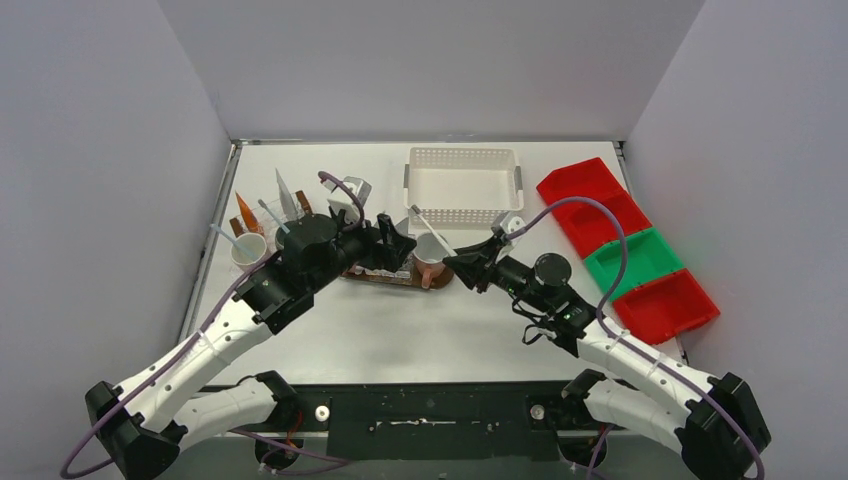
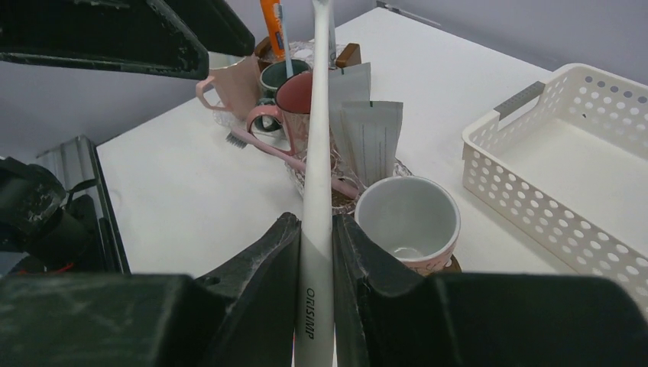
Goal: Prepare toiletry sets of a toothbrush and toothpaste on the tray
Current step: Pick up the toothbrush from the storage box.
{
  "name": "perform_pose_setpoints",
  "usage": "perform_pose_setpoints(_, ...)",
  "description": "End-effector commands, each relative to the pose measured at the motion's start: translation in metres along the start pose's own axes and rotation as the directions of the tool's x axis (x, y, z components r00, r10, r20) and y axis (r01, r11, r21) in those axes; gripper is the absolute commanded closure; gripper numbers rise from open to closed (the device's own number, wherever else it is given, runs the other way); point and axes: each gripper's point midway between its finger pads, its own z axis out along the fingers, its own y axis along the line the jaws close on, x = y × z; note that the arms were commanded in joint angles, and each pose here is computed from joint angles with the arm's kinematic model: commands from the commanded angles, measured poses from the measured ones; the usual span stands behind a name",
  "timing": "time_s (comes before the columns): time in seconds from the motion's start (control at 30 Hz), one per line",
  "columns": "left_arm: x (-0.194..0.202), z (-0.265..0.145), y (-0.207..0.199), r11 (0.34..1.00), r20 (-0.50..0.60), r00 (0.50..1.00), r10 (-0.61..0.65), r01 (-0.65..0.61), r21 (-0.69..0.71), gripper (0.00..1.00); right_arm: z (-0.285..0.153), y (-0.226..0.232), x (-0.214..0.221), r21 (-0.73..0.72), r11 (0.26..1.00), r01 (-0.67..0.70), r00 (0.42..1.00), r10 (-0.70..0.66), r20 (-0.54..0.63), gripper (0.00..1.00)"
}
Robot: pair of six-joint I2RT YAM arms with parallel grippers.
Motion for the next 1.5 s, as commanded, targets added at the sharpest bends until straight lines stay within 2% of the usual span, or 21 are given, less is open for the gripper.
perform_pose_setpoints(0.0, -0.037, -0.002, -0.029, 0.971, 0.162, 0.964, -0.213, 0.190, 0.145, 0.24, 0.005, 0.004, -0.047, 0.016, 0.999, -0.049, 0.970, 0.044, 0.237, 1.00)
perform_pose_setpoints(0.3, -0.036, 0.012, -0.042, 0.894, 0.225, 0.876, -0.426, 0.370, 0.254, 0.28, 0.007, 0.005, -0.053, 0.125, 0.987, -0.098, 0.941, 0.052, 0.333, 1.00)
perform_pose_setpoints(0.63, -0.027, 0.027, -0.061, 0.840, 0.209, 0.832, -0.514, 0.439, 0.319, 0.38, 0.010, 0.009, -0.049, 0.199, 0.973, -0.115, 0.928, 0.034, 0.370, 1.00)
perform_pose_setpoints(0.73, -0.020, 0.032, -0.065, 0.835, 0.201, 0.828, -0.523, 0.450, 0.317, 0.44, 0.011, 0.011, -0.049, 0.205, 0.971, -0.120, 0.926, 0.035, 0.377, 1.00)
perform_pose_setpoints(0.9, -0.012, 0.037, -0.071, 0.833, 0.191, 0.830, -0.524, 0.452, 0.320, 0.63, 0.012, 0.014, -0.048, 0.217, 0.970, -0.113, 0.926, 0.024, 0.376, 1.00)
perform_pose_setpoints(1.17, -0.011, 0.037, -0.077, 0.861, 0.219, 0.855, -0.470, 0.390, 0.327, 0.98, 0.012, 0.016, -0.046, 0.222, 0.969, -0.111, 0.929, 0.022, 0.370, 1.00)
perform_pose_setpoints(1.27, -0.013, 0.036, -0.075, 0.886, 0.245, 0.872, -0.424, 0.342, 0.314, 1.00, 0.013, 0.016, -0.045, 0.226, 0.968, -0.107, 0.934, 0.020, 0.357, 0.98)
perform_pose_setpoints(1.47, -0.016, 0.031, -0.054, 0.974, 0.307, 0.933, -0.190, 0.141, 0.175, 1.00, 0.010, 0.019, -0.043, 0.228, 0.969, -0.090, 0.961, 0.024, 0.274, 0.71)
